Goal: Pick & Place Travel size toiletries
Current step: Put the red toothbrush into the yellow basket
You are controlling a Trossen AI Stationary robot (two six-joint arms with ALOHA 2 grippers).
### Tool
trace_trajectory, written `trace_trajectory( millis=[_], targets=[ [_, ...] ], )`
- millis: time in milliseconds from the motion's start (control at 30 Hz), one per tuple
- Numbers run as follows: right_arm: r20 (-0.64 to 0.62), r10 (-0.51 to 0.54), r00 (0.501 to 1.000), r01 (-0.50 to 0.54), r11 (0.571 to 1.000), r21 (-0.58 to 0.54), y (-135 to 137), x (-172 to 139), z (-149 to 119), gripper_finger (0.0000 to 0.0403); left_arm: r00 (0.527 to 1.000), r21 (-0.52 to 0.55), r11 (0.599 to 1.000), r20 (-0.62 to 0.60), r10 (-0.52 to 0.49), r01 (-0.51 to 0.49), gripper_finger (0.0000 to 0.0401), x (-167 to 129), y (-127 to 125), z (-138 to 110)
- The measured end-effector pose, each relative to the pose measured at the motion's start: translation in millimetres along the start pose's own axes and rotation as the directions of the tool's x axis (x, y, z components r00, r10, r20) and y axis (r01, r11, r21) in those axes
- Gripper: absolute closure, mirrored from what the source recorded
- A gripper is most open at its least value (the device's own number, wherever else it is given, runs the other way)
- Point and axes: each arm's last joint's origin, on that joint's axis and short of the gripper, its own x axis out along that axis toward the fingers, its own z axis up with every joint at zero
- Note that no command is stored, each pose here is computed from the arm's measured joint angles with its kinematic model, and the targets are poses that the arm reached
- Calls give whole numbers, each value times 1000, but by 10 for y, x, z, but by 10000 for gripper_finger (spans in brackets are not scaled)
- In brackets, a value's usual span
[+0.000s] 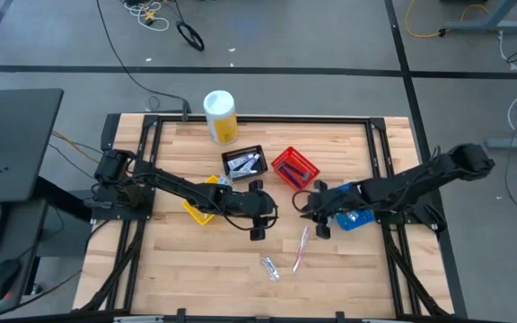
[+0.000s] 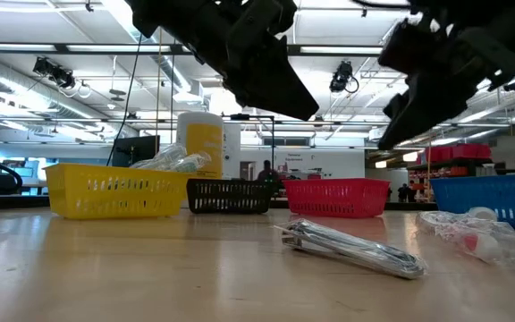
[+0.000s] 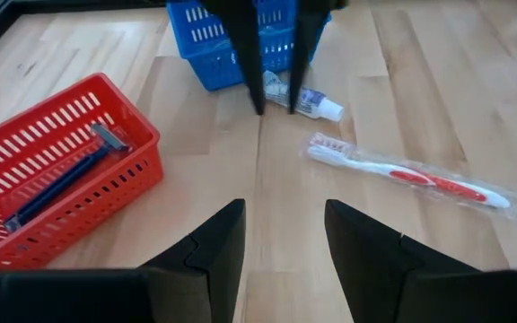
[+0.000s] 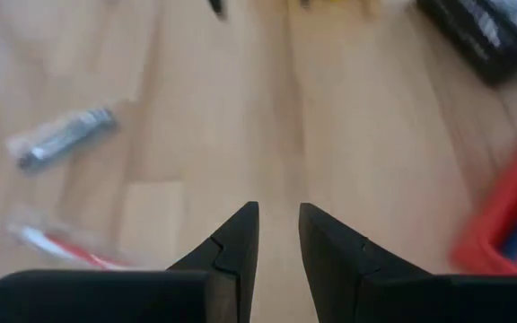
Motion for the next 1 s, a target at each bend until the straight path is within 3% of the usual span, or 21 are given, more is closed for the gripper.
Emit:
trace_trajectory(
  millis=[367,500,667,767,1000],
  targets=[
    [72,38,997,-40,999,27,83,95,55,311,997,13,997,9,78,-78,237,0,28,5],
    [95,186,978,-178,980,-91,134,85,99,311,997,-13,997,11,75,-75,237,1,27,7],
    [78,330,941,-301,918,-259,210,68,100,311,997,-17,997,11,73,-72,237,1,26,7],
    [34,317,948,-289,899,-330,236,68,48,311,997,-19,997,11,74,-73,237,1,26,7],
    [17,296,955,-271,894,-356,282,65,15,311,997,-20,997,11,76,-76,237,2,31,8]
  ],
)
